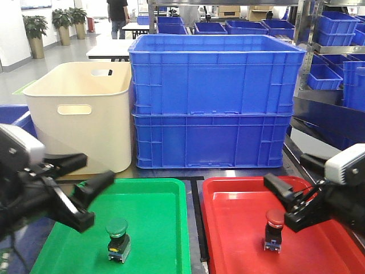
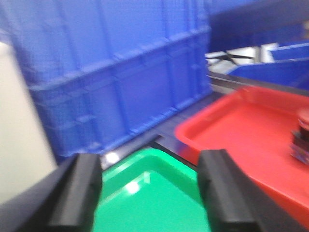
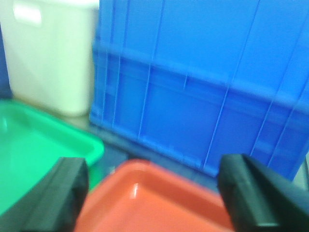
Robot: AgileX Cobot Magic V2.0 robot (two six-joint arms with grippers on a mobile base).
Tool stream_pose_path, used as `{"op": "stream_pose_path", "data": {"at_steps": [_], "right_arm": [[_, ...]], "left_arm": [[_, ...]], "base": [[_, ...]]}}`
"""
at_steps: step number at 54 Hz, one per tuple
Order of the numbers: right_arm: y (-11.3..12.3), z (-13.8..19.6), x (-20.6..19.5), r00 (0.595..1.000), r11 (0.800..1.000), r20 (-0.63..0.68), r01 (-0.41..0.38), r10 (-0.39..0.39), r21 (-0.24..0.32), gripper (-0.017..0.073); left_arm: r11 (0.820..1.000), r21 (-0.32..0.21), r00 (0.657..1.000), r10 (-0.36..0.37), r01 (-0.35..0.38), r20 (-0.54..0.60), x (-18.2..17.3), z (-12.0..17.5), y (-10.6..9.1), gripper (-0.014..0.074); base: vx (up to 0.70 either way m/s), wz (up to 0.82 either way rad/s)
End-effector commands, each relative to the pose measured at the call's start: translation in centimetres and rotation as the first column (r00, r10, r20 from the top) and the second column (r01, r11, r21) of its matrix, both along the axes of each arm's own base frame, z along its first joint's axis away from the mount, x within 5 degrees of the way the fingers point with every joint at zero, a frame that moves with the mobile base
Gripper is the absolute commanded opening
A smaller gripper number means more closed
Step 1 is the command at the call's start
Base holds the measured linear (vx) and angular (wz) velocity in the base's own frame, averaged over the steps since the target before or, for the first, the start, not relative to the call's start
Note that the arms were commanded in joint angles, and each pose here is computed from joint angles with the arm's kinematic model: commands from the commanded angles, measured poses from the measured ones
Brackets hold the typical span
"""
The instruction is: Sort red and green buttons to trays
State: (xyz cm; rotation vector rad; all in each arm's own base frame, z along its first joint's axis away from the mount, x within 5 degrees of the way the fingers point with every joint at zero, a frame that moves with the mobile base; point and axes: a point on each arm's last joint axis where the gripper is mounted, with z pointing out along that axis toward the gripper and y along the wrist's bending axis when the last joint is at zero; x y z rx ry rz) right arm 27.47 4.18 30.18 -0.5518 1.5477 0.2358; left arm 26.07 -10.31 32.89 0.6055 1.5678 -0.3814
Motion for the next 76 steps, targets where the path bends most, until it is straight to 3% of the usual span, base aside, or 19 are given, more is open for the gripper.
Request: {"op": "stream_pose_path", "data": {"at_steps": [1,3,8,14,16,24,31,59,61,63,66,68,73,74,75,76], "right_arm": [[0.0,3.6,-2.0,0.996,0.999,0.091,-0.011,0.007,0.049,0.0473],[0.0,4.1,-2.9,0.997,0.999,0.079,0.001,-0.004,0.037,0.0419],[-0.2,4.1,-5.5,0.999,0.999,0.025,0.025,-0.026,0.026,0.0248],[-0.3,3.0,-8.4,1.0,0.999,-0.004,0.03,-0.03,-0.041,0.004],[-0.2,2.8,-9.3,1.0,0.997,0.007,0.023,-0.023,-0.069,-0.0015],[-0.4,1.9,-11.4,0.999,0.996,0.018,0.045,-0.044,-0.071,-0.0015],[-0.4,1.5,-11.9,0.999,0.996,0.018,0.047,-0.046,-0.072,-0.0013],[-0.4,1.5,-11.9,0.999,0.996,0.017,0.048,-0.047,-0.074,-0.0012],[-0.4,1.5,-11.9,0.999,0.996,0.017,0.048,-0.047,-0.074,-0.0012],[-0.4,1.5,-11.9,0.999,0.996,0.017,0.048,-0.047,-0.074,-0.0012],[-0.4,1.5,-11.9,0.999,0.996,0.017,0.048,-0.047,-0.074,-0.0012],[-0.4,1.5,-11.9,0.999,0.996,0.017,0.048,-0.047,-0.074,-0.0012],[-0.4,1.5,-11.9,0.999,0.996,0.017,0.048,-0.047,-0.074,-0.0012],[-0.4,1.5,-11.9,0.999,0.996,0.017,0.048,-0.047,-0.074,-0.0012],[-0.4,1.5,-11.9,0.999,0.996,0.018,0.047,-0.045,-0.074,-0.0012],[-0.4,1.5,-11.9,0.999,0.996,0.018,0.046,-0.044,-0.074,-0.0012]], "left_arm": [[0.993,-0.112,0.998,0.044,-0.04,0.037,-1.9,3.2,0.8,0.0398],[0.988,-0.137,0.997,0.071,-0.069,0.01,-2.7,3.4,1.2,0.0347],[0.986,-0.115,0.993,0.118,-0.12,-0.023,-5.3,2.8,2.4,0.0162],[0.996,-0.039,0.996,0.085,-0.086,-0.029,-8.5,0.5,3.0,-0.0009],[0.998,-0.027,0.998,0.063,-0.063,-0.029,-9.5,-0.1,3.1,-0.0007],[0.998,-0.063,0.995,0.026,-0.032,-0.092,-12.7,-2.8,3.6,-0.0006],[0.999,-0.033,0.997,0.013,-0.015,-0.07,-14.2,-4.0,3.9,-0.0006],[0.999,-0.029,0.996,0.017,-0.019,-0.082,-14.5,-4.7,4.0,-0.0006],[0.999,-0.047,0.996,0.017,-0.022,-0.087,-14.5,-4.6,4.0,-0.0006],[0.994,-0.099,0.994,0.033,-0.043,-0.103,-14.4,-4.4,4.1,-0.0006],[0.985,-0.134,0.99,0.1,-0.113,-0.097,-14.0,-4.2,4.6,-0.0006],[0.967,-0.18,0.981,0.163,-0.18,-0.107,-13.7,-4.0,5.1,-0.0006],[0.947,-0.135,0.956,0.281,-0.29,-0.082,-13.3,-4.1,6.1,-0.0006],[0.94,-0.149,0.95,0.296,-0.308,-0.097,-13.2,-4.1,6.2,-0.0006],[0.944,-0.111,0.95,0.305,-0.311,-0.072,-13.2,-4.1,6.3,-0.0006],[0.938,-0.125,0.945,0.315,-0.324,-0.083,-13.2,-4.2,6.4,-0.0006]], "base": [[0.0,0.0],[0.0,0.0],[0.0,0.0],[0.0,0.0],[0.0,0.0],[0.0,0.0],[0.0,0.0],[0.0,0.0],[0.0,0.0],[0.0,0.0],[0.0,0.0],[0.0,0.0],[0.0,0.0],[0.0,0.0],[0.0,0.0],[0.0,0.0]]}}
